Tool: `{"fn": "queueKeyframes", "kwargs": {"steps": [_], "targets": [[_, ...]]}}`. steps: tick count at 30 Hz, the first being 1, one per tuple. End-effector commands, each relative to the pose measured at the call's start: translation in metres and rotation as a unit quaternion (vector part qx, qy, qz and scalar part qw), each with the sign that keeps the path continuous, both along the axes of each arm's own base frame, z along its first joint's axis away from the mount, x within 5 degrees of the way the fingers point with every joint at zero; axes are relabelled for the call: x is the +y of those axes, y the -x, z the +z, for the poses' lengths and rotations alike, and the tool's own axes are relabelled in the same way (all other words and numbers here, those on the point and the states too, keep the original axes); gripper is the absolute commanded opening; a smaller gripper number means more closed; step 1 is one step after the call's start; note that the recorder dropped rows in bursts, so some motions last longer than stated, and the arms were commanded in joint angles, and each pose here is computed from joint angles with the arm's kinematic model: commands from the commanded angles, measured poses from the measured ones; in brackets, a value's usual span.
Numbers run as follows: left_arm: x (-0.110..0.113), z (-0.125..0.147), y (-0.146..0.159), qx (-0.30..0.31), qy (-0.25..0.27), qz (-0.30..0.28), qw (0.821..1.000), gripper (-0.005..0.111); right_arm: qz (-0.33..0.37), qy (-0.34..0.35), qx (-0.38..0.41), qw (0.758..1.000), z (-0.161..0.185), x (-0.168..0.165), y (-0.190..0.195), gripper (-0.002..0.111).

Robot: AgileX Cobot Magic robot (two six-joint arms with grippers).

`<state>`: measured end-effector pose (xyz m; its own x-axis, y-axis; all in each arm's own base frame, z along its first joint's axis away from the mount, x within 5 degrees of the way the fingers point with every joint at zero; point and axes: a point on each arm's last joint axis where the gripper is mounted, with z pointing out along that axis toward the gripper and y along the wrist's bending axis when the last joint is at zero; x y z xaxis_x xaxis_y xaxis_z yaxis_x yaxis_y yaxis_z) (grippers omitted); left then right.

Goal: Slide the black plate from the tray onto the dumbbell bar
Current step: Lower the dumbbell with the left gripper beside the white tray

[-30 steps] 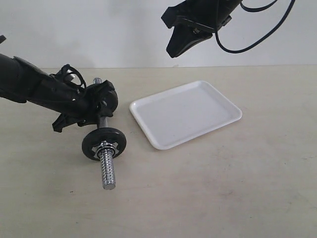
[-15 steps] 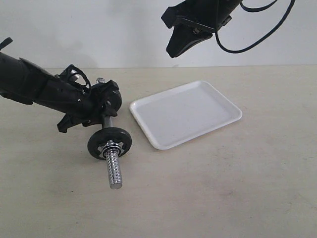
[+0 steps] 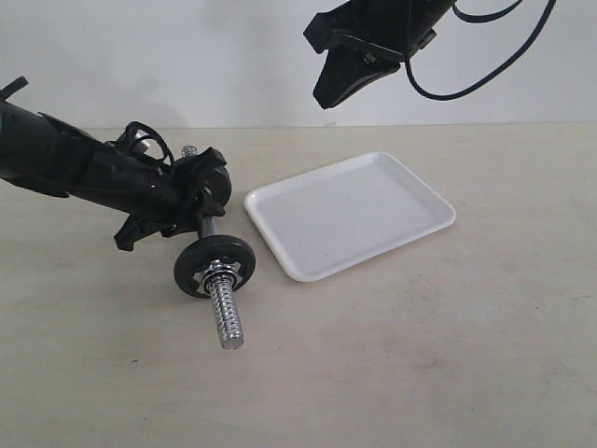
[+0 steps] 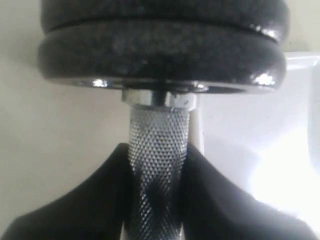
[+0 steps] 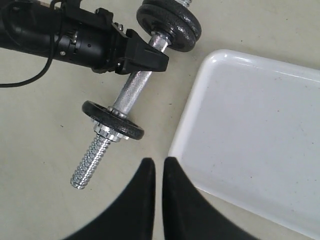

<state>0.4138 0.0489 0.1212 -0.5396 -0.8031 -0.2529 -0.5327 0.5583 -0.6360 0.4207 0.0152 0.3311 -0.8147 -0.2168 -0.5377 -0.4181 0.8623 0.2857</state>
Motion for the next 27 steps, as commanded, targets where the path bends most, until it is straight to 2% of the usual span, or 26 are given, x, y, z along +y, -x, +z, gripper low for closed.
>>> {"fn": "queueKeyframes", "kwargs": {"steps": [1,11,21,22,24,25,27], "targets": [[-0.0008,0.0285,-0.0094,-0.053,0.011,0.011,0.998,0.004,0.002,0.004,-0.008,1.000,0.0066,-0.0007,0.0028,0.000],[-0.0001,0.0289,-0.0100,-0.056,0.010,0.016,0.998,0.004,0.002,0.004,-0.008,1.000,0.0066,-0.0007,0.0028,0.000],[-0.0026,0.0294,-0.0097,-0.064,-0.003,-0.017,0.998,0.004,0.001,0.003,-0.008,1.000,0.0066,-0.0007,0.0028,0.000],[-0.0026,0.0294,-0.0097,-0.064,-0.003,-0.017,0.998,0.006,0.001,0.003,-0.008,1.000,0.0066,-0.0007,0.0028,0.000],[-0.0026,0.0294,-0.0097,-0.064,-0.003,-0.017,0.998,0.018,0.001,0.003,-0.008,1.000,0.0066,-0.0007,0.0028,0.000],[-0.0026,0.0294,-0.0097,-0.064,-0.003,-0.017,0.998,0.029,0.001,0.003,-0.008,1.000,0.0066,-0.0007,0.0028,0.000],[-0.0026,0.0294,-0.0097,-0.064,-0.003,-0.017,0.998,0.042,0.001,0.003,-0.008,1.000,0.0066,-0.0007,0.0028,0.000]]}}
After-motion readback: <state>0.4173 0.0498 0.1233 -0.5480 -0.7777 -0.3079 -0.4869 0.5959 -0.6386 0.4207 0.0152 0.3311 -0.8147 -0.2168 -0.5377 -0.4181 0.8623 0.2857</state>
